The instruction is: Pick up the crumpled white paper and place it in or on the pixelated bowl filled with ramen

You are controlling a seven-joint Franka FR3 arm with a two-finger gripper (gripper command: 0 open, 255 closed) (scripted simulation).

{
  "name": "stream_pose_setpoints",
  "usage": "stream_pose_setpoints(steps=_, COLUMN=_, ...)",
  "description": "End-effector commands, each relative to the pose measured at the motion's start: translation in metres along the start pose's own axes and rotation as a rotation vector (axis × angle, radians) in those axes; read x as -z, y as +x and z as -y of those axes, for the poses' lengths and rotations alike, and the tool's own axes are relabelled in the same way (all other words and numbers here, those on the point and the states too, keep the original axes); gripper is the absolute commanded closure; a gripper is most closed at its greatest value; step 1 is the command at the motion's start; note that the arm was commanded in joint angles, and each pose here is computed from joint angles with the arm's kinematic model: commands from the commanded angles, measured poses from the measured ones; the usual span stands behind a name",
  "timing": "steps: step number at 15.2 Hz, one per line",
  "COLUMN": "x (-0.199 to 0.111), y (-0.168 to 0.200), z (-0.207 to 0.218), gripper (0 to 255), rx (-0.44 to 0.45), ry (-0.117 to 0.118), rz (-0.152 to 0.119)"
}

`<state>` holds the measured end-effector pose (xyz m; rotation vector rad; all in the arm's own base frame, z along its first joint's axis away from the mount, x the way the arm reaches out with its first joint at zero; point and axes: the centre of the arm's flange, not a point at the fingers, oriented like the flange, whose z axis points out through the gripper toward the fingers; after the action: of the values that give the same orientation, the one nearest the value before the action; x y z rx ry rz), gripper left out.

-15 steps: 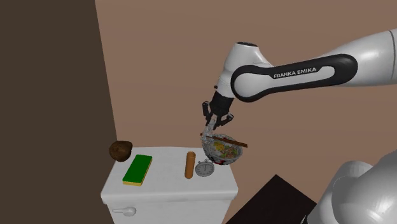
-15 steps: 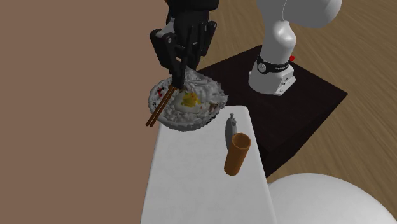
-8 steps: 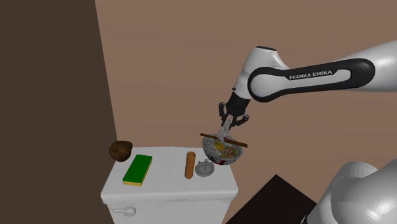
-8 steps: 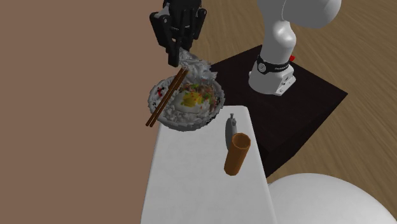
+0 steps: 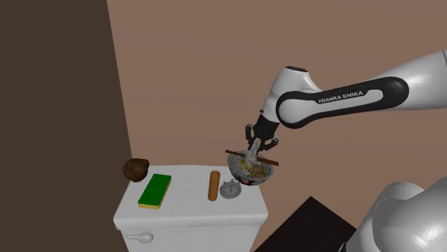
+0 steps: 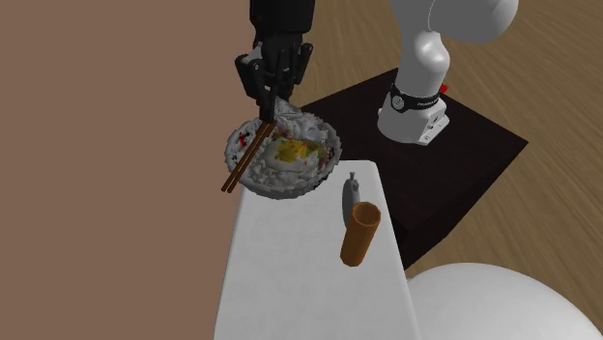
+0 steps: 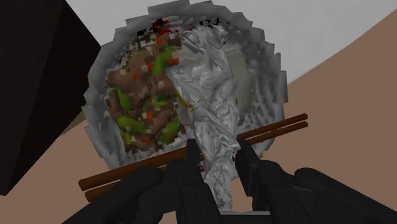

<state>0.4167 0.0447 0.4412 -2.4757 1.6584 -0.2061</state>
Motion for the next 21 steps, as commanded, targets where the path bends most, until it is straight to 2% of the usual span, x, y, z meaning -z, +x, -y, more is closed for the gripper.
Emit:
stream_pose_setpoints(steps=1, x=-0.010, y=0.000, z=-0.002, gripper=255, rx=0.000, ry=0.001, rz=0.000)
stream_pose_setpoints(steps=5, x=-0.030, y=-0.001, z=-0.006, gripper=255, rx=0.000, ry=0.001, rz=0.000)
stream_pose_setpoints(steps=12, x=-0.030, y=-0.001, z=-0.006, gripper=255, rx=0.000, ry=0.001, rz=0.000)
stream_pose_setpoints(steps=13, x=-0.030, y=-0.001, z=-0.006, gripper=0, rx=0.000, ry=0.001, rz=0.000)
stream_pose_setpoints(steps=18, x=-0.030, y=-0.001, z=-0.006, gripper=0, rx=0.000, ry=0.001, rz=0.000)
stream_pose_setpoints(steps=21, x=0.009, y=-0.001, z=-0.006, gripper=0, rx=0.000, ry=0.001, rz=0.000)
